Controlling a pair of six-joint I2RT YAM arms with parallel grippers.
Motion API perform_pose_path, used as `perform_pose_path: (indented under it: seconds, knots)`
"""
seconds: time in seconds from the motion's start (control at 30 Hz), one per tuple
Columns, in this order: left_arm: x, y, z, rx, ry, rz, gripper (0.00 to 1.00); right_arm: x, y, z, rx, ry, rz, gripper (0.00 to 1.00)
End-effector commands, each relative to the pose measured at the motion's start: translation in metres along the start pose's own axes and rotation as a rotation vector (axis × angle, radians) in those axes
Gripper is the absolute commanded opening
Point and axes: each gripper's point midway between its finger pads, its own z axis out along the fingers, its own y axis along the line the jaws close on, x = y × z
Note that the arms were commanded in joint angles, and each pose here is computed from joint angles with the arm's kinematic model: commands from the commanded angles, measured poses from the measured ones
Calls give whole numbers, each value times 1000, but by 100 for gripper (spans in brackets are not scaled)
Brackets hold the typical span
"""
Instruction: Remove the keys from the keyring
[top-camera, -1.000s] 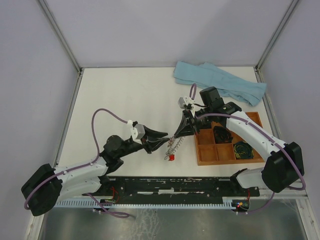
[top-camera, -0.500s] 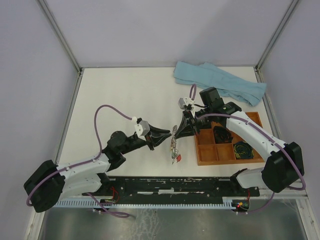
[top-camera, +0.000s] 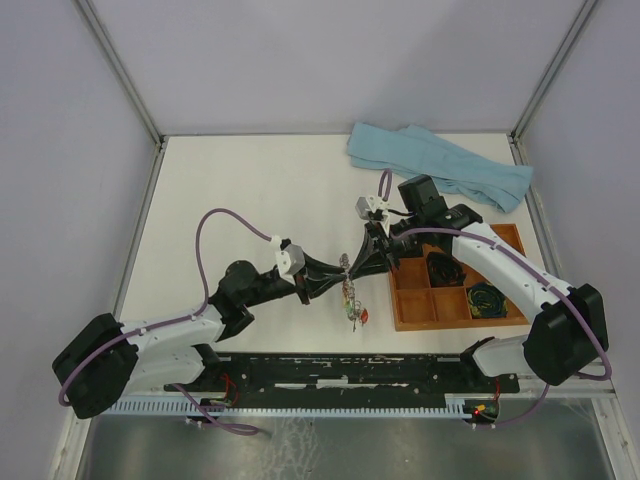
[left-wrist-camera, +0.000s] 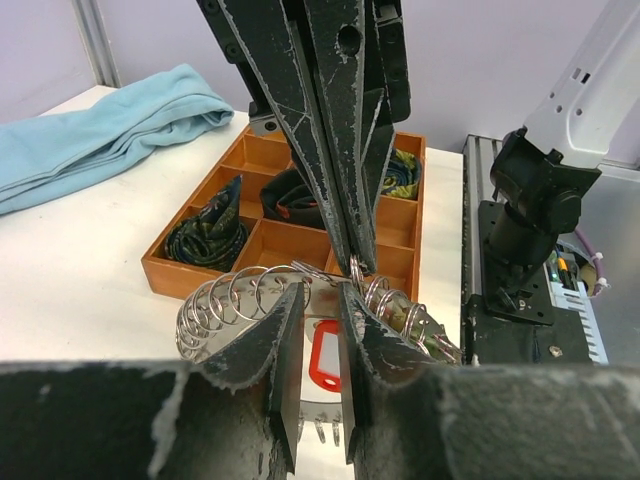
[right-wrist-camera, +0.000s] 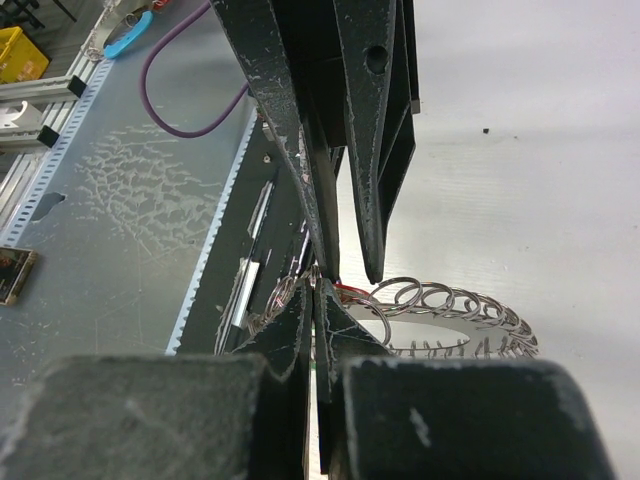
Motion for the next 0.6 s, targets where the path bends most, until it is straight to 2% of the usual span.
perform_pose_path:
  seconds: [0.0,0.57]
  knots:
    - [-23,-11,4,71,-76,49,27,-25,5,-1,-36,-47,-91,1]
    - [-13,-16,-2,88,-51,37,29,-25,6,-2,-37,-48,-91,1]
